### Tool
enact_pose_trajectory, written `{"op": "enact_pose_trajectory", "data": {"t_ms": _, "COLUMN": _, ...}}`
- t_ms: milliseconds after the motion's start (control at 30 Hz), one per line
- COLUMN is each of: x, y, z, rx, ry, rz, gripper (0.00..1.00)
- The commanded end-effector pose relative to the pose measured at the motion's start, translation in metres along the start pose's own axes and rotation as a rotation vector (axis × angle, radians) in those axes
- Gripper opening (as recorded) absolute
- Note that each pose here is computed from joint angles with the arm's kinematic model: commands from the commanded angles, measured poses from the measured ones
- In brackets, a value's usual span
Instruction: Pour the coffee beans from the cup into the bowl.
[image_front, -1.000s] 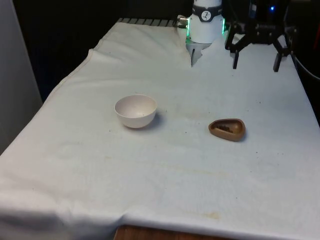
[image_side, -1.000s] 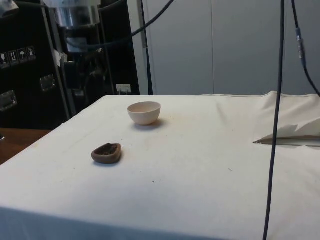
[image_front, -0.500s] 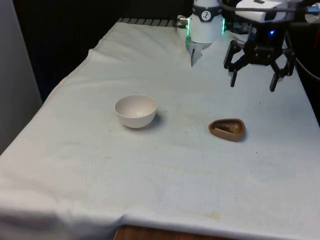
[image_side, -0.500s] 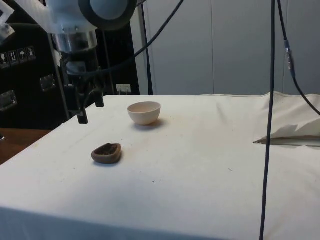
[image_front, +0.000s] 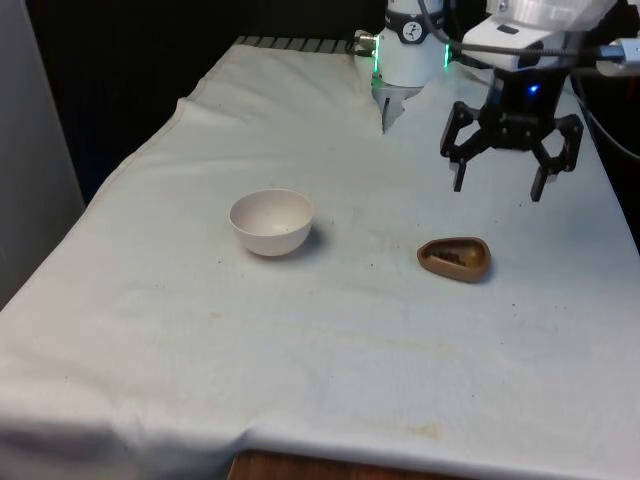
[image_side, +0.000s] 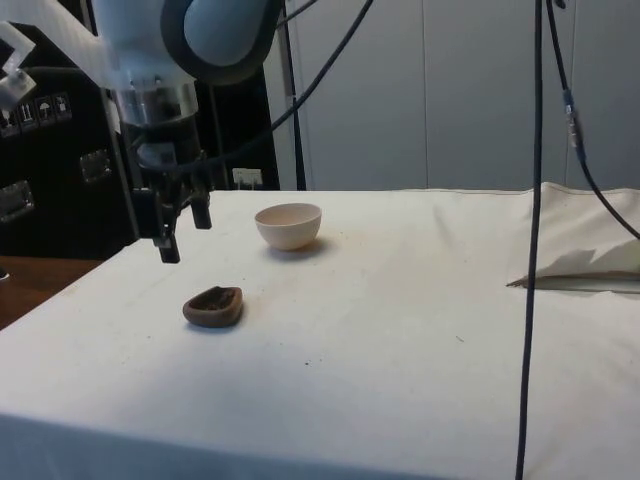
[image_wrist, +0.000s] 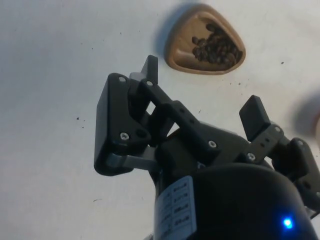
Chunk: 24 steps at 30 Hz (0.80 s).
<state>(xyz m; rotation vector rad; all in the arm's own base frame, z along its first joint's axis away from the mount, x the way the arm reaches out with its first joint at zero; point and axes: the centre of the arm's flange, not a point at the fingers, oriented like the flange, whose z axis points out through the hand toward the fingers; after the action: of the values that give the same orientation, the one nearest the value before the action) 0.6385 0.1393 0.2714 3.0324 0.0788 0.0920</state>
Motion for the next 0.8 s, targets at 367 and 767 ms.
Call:
{"op": "enact_pose_trajectory", "data": {"t_ms": 367, "x": -0.003, "y": -0.003, "z": 0.013, "rx": 0.014, "ry": 0.0, "rz": 0.0, "gripper": 1.0}}
{"op": "enact_pose_trajectory", "data": {"t_ms": 767, "x": -0.01, "y": -0.004, "z": 0.027, "rx": 0.018, "ry": 0.002, "rz": -0.01, "gripper": 1.0}}
